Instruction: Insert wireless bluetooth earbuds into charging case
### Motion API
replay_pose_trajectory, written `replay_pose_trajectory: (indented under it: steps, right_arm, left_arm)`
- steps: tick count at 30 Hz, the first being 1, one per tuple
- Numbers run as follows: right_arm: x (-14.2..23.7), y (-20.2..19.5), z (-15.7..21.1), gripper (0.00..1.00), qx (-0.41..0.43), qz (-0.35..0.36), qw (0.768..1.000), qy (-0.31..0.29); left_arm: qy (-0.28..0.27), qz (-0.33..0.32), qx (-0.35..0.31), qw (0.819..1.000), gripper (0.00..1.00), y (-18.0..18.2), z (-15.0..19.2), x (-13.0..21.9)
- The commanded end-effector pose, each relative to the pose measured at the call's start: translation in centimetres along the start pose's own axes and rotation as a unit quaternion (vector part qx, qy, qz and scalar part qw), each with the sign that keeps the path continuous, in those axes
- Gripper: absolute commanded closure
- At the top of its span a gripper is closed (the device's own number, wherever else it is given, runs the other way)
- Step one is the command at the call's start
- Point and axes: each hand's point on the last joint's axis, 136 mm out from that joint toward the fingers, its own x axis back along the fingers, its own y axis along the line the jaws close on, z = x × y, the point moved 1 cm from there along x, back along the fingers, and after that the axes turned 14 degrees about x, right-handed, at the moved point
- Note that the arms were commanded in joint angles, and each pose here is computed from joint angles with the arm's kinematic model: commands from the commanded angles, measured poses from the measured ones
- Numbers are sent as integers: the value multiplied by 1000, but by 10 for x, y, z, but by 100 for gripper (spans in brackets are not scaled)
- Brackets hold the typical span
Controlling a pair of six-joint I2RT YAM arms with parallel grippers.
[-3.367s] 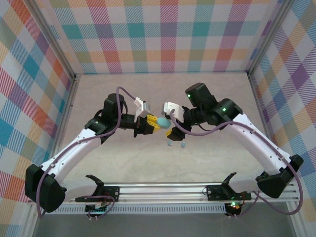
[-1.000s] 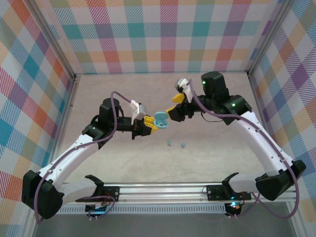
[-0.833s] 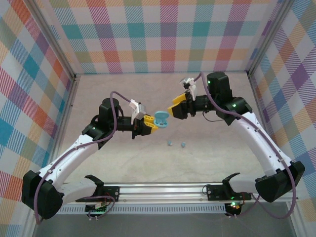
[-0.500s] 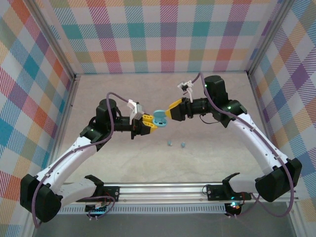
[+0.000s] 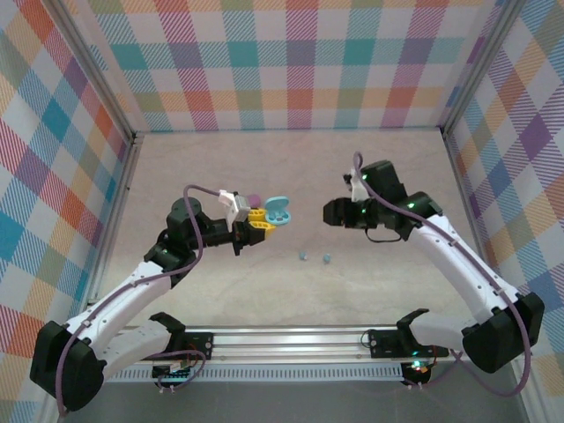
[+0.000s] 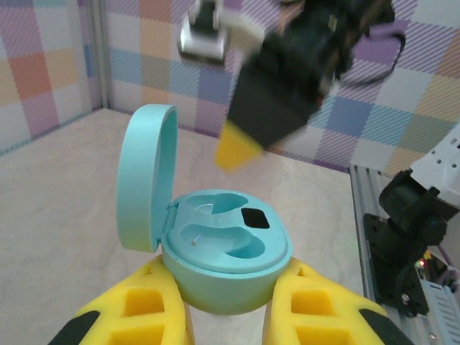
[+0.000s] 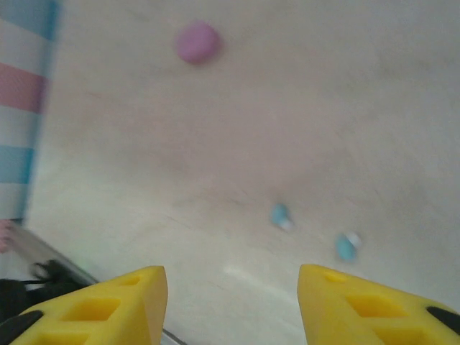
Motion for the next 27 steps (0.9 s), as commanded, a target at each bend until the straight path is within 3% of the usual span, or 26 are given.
replay_pose_trajectory:
  steps: [1,9,14,20,27]
  right_arm:
    - [-24,-26,50,50,-34,88,992,83]
    - [-83,-19,81,58,51,83,981,168]
    - [-113,12,72,57,128,23,977,170]
    - [-137,10,64,57,66,55,976,199]
    - [-150,4,73,61,62,126,963,229]
  left_arm:
    - [-29,-2,-26,999,98,-4,-13,5]
    - [-15,-3,-33,999,99,-7,-8,8]
    - [-15,-9,-37,999,99,-9,-5,12]
    - [-4,-16,-42,999,99,-13,-1,19]
    - [1,-22,-47,999,98,-14,3,23]
